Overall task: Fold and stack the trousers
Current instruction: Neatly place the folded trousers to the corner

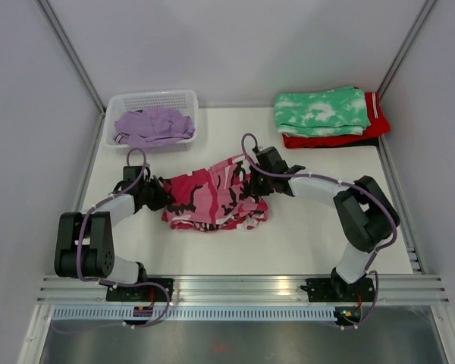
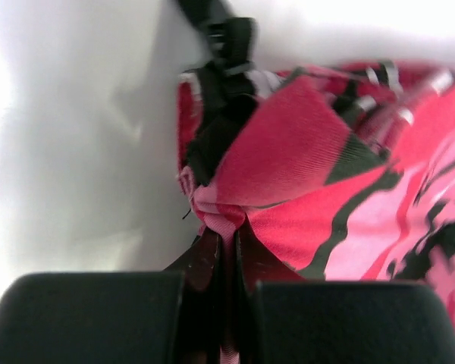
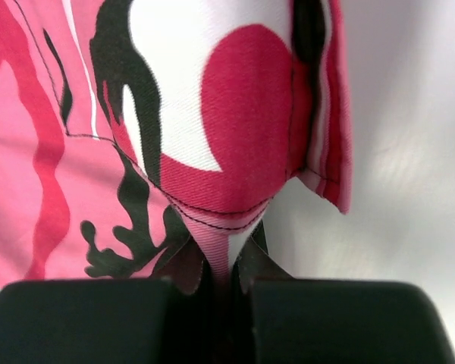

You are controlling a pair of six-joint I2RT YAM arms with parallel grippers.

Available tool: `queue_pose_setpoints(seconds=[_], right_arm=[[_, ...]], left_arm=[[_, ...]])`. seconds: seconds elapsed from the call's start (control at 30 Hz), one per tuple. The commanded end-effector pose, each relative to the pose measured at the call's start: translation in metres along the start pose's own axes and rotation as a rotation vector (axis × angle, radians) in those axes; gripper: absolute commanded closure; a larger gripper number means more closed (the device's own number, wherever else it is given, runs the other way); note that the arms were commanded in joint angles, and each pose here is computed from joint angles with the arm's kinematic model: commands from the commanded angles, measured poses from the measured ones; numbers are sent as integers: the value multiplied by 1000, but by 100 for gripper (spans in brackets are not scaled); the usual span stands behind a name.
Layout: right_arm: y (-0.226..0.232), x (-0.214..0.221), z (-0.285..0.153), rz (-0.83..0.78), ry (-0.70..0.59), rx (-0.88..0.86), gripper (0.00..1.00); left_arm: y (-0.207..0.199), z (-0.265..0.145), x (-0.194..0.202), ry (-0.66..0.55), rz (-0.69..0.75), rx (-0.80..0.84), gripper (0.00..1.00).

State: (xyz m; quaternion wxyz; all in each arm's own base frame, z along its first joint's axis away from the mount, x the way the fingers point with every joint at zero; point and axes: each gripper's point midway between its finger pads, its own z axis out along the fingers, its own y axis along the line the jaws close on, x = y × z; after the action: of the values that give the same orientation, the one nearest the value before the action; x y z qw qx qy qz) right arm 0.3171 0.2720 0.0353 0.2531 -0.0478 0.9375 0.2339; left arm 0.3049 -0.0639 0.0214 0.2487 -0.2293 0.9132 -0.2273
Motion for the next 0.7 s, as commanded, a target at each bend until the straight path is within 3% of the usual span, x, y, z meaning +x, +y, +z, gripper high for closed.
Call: queue_pose_setpoints(seconds=[0.0,0.2,0.3,0.4,0.43,0.47,0.5,0.53,0.57,0.6,0.63,0.67], right_arm=[[-6,-84,-32,-144,-169,82,100],[-35,-208,-112,-94,-413,61,100],[-79,-269,-165,-38,-565,58,100],[-139,-315,-202,14,-648,86,100],[-152,-329,-204,15,-653,66,100],[-180,-334,-215,42,-657,89,100],[-193,-337,-215,51,-650,81,100],[-203,-347,-216,41,-651,50,100],[-226,-351,-224,57,-666,70,100],[-237,-354,-225,61,-673,74,100],[-248,-363,-225,62,-686,64,100],[-263,-367,-232,74,-700,67,100]], left_arm=[[-65,-11,26,47,74,220,98],[-169,-47,-27,-116,176,361,98],[-240,-71,-82,-235,223,465,98],[-276,-38,-100,-210,233,458,98],[-313,-51,-121,-255,249,526,98],[-316,-14,-119,-208,236,502,98],[-336,-5,-117,-200,250,523,98],[-376,-20,-137,-256,269,591,98],[-374,26,-133,-211,251,552,98],[-389,38,-129,-201,255,559,98],[-424,22,-150,-268,262,628,98],[-418,65,-143,-228,228,603,98]])
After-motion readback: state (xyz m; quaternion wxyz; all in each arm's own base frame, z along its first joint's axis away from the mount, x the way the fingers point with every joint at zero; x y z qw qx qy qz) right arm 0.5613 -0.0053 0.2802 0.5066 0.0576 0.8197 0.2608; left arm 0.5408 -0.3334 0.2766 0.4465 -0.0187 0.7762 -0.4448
